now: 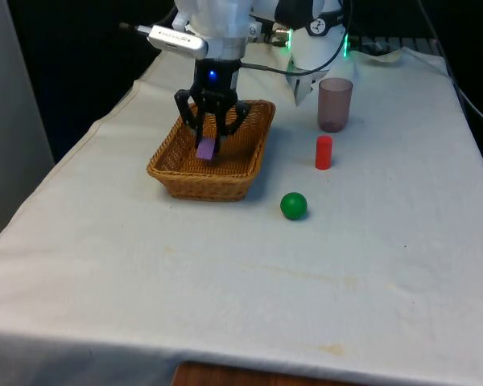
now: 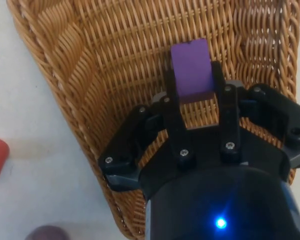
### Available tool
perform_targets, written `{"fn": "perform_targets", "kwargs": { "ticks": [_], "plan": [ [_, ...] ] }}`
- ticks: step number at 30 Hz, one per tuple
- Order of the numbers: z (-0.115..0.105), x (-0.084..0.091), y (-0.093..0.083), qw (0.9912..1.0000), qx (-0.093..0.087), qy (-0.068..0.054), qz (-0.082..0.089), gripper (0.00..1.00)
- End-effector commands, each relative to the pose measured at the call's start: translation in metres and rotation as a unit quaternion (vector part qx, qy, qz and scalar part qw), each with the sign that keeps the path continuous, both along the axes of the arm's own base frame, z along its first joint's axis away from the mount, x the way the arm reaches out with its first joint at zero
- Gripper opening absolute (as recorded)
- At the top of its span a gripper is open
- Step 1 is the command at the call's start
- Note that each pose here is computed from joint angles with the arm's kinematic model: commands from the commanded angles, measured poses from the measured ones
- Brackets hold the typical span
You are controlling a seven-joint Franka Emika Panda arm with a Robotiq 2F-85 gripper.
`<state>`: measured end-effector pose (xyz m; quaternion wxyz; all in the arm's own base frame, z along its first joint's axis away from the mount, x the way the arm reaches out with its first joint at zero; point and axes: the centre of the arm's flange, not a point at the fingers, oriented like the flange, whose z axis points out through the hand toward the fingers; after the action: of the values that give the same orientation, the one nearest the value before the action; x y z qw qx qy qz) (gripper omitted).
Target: Pick up the triangular block and place it into the basket.
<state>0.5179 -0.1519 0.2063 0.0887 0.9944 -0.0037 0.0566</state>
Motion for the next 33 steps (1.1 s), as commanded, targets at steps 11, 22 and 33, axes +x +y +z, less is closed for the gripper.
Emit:
{"fn": "perform_targets", "kwargs": {
  "ticks": [11,22,33],
  "plan": [
    [-0.0005,0.0002,0.0009,1.00000,0.000,-0.002,-0.001,0.33],
    [-0.0009,0.0006,0.0020,1.00000,-0.001,-0.001,0.000,0.34],
    [-0.0008,0.0009,0.0031,1.00000,-0.001,0.000,0.000,0.88]
  ]
}}
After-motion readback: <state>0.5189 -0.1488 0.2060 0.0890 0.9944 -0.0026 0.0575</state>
